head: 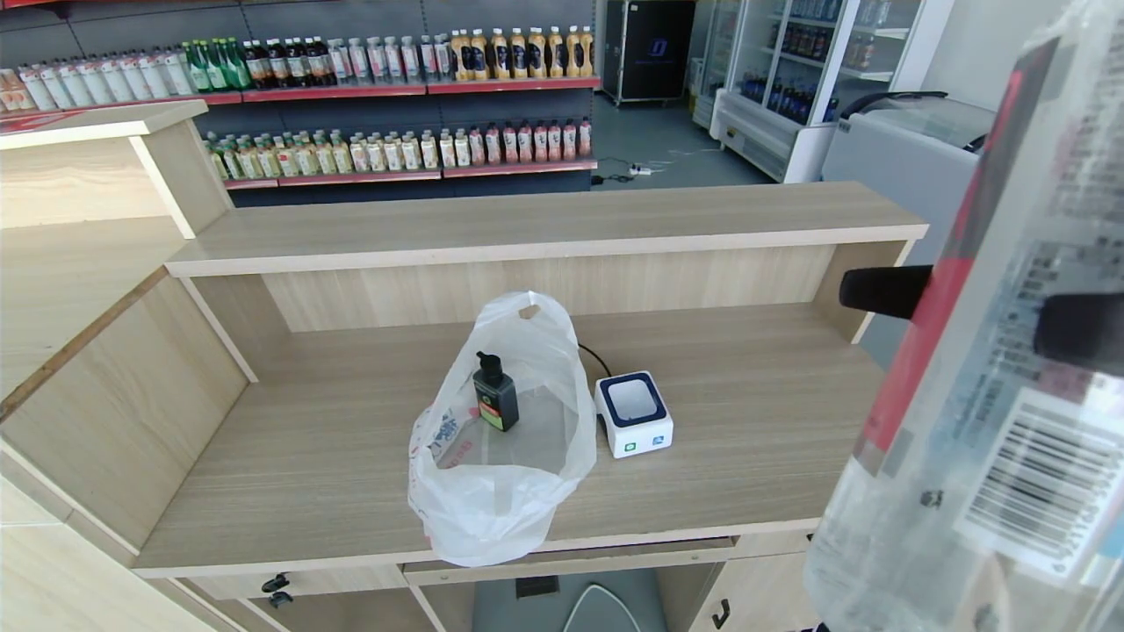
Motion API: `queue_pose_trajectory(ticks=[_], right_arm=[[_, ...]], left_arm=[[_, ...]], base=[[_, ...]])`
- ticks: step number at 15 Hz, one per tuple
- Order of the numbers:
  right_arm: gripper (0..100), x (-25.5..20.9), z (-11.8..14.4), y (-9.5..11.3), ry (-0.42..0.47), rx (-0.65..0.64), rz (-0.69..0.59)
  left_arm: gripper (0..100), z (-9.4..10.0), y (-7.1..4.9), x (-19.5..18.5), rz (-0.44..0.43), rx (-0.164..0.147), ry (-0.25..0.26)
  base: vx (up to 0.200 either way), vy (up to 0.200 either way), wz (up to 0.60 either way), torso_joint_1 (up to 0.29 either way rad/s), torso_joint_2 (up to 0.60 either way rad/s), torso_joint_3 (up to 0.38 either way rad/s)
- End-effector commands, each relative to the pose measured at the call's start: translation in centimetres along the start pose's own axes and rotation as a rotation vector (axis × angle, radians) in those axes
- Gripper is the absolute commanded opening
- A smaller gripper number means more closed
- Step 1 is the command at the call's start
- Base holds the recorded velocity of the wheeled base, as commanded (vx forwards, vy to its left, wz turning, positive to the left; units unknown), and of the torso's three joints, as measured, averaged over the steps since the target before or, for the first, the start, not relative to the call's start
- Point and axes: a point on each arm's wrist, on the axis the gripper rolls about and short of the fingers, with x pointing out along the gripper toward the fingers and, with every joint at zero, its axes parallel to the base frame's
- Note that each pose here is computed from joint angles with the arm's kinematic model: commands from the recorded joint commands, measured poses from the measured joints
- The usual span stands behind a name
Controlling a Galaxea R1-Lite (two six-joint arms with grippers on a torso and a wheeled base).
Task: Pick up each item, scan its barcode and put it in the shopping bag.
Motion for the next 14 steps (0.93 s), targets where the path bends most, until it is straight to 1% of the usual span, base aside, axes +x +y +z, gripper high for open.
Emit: queue_pose_trajectory(ticks=[1,8,10,11,13,14], right_arm=[[0,-0.3,0.2,0.1,-0.008,-0.008,-0.009],[0,-0.7,0.1,0.2,-0.009,-0.008,-0.018],[0,-2.0,0.8,0.2,-0.003,-0.014,-0.080],[0,-2.7,1.0,0.1,-0.002,-0.069,-0.123],[0,-4.5,0.5,-1.1,0.038,-0.192,-0.282],[0,-4.9,0.4,-1.3,0.047,-0.216,-0.328]], left_arm=[[100,0.0,0.0,0.0,0.000,0.000,0.000],[100,0.0,0.0,0.0,0.000,0.000,-0.001],[100,0.0,0.0,0.0,0.000,0.000,0.000],[100,0.0,0.0,0.0,0.000,0.000,-0.001],[100,0.0,0.0,0.0,0.000,0.000,0.000],[100,0.0,0.0,0.0,0.000,0.000,0.000]], base=[[0.000,0.000,0.00,0.000,0.00,0.000],[0.000,0.000,0.00,0.000,0.00,0.000],[0.000,0.000,0.00,0.000,0.00,0.000],[0.000,0.000,0.00,0.000,0.00,0.000],[0.000,0.000,0.00,0.000,0.00,0.000],[0.000,0.000,0.00,0.000,0.00,0.000]])
